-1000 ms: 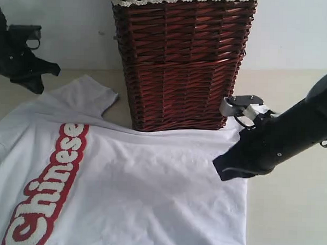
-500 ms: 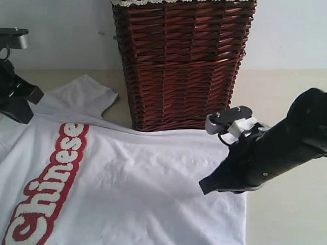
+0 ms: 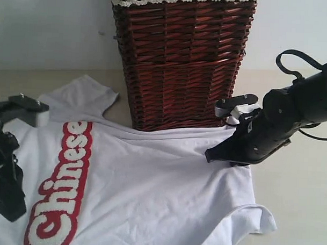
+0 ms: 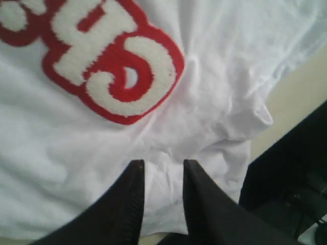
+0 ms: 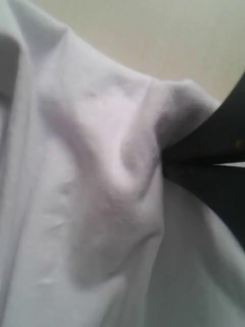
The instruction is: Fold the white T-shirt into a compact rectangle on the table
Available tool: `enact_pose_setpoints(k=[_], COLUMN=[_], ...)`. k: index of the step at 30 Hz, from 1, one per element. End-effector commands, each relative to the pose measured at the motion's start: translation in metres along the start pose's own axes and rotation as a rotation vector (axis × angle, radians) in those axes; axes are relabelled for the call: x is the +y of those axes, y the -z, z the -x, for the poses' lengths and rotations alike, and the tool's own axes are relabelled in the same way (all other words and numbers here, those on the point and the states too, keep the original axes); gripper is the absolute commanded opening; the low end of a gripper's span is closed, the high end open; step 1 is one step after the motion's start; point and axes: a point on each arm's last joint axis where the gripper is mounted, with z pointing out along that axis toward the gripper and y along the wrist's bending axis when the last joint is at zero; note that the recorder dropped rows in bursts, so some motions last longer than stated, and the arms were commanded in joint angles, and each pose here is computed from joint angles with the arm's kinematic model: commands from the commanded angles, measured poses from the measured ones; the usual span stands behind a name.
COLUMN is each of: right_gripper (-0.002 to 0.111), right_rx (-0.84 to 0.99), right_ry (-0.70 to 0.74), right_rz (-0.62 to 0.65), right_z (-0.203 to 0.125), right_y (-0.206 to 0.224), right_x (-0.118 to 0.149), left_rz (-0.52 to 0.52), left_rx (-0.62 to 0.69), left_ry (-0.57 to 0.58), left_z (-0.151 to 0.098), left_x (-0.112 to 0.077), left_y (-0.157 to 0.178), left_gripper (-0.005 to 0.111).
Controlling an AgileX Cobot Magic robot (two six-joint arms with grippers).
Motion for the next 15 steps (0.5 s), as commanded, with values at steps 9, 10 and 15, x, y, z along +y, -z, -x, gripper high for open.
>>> enact_pose_setpoints(k=[9, 10, 15], right_gripper=[0.0, 0.0, 0.0], right_rx=[0.019, 0.005, -0.063], right_ry=[-0.004, -0.002, -0.013], right_rz=[-0.015, -0.01, 0.011], right_z=[0.002, 0.004, 0.003], right_y=[0.014, 0.021, 0.056], right_x=[-0.006, -0.005, -0.004], left_rz=[-0.016, -0.01, 0.038], left_rx=[0.124, 0.133, 0.109], left_ry=[-0.307, -0.315, -0.274], left_z=[-0.016, -0.021, -0.036], left_x=[-0.087, -0.093, -0.097], left_y=[-0.054, -0.062, -0.088], left_gripper=[0.045, 0.045, 0.045])
